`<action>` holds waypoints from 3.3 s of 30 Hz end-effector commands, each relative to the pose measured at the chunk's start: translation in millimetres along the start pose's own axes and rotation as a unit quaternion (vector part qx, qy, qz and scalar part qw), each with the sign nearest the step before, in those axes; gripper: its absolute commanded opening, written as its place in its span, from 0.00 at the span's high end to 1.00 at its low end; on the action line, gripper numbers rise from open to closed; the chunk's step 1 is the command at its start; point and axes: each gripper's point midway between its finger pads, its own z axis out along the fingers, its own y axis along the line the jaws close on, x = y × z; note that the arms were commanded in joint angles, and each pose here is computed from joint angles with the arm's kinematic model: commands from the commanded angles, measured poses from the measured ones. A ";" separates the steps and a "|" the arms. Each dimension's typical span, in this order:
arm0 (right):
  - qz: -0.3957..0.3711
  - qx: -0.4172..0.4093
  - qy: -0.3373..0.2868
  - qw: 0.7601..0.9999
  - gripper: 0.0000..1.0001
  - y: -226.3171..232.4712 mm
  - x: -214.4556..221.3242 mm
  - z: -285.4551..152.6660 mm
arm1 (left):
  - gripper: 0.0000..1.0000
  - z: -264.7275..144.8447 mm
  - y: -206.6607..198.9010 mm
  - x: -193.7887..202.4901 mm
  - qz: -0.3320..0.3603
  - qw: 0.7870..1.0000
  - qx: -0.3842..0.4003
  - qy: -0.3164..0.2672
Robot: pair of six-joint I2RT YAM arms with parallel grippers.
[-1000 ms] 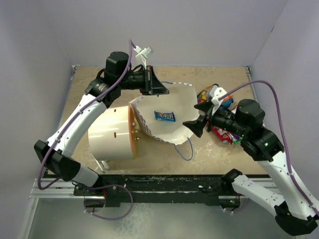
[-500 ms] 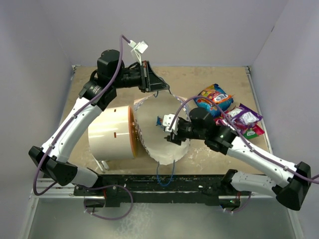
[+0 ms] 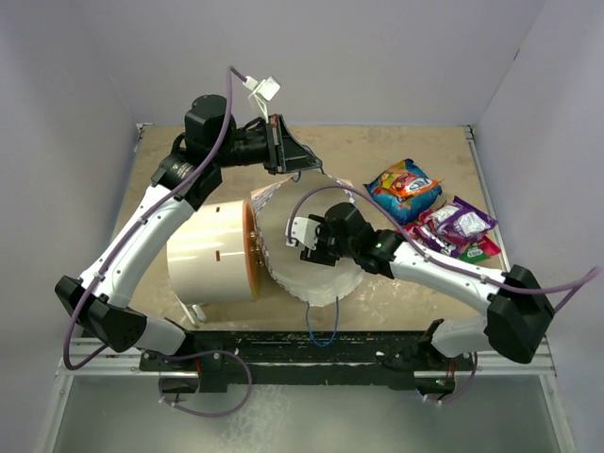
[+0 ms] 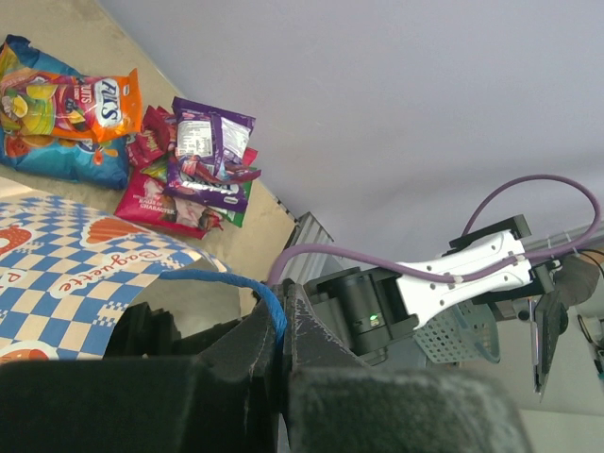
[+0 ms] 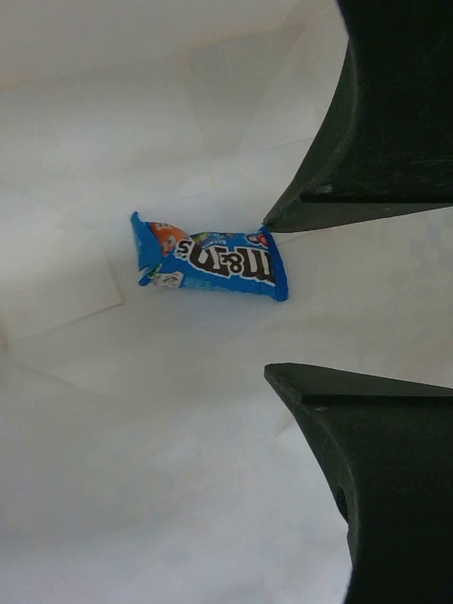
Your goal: Take the snacks out of the paper bag
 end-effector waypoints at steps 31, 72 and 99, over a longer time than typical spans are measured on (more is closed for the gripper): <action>0.093 0.146 0.060 0.983 0.31 -46.7 45.1 113.3 | 1.00 -11.4 -24.0 1.8 0.023 0.999 0.040 -0.003; 0.182 0.264 -0.223 0.921 1.00 -92.5 -73.1 -196.5 | 1.00 -1.7 24.1 -21.3 -0.047 0.995 -0.077 -0.051; 0.559 0.451 0.066 0.693 1.00 -211.6 154.8 -171.8 | 0.75 -13.5 166.3 -95.1 -0.089 0.969 -0.221 -0.061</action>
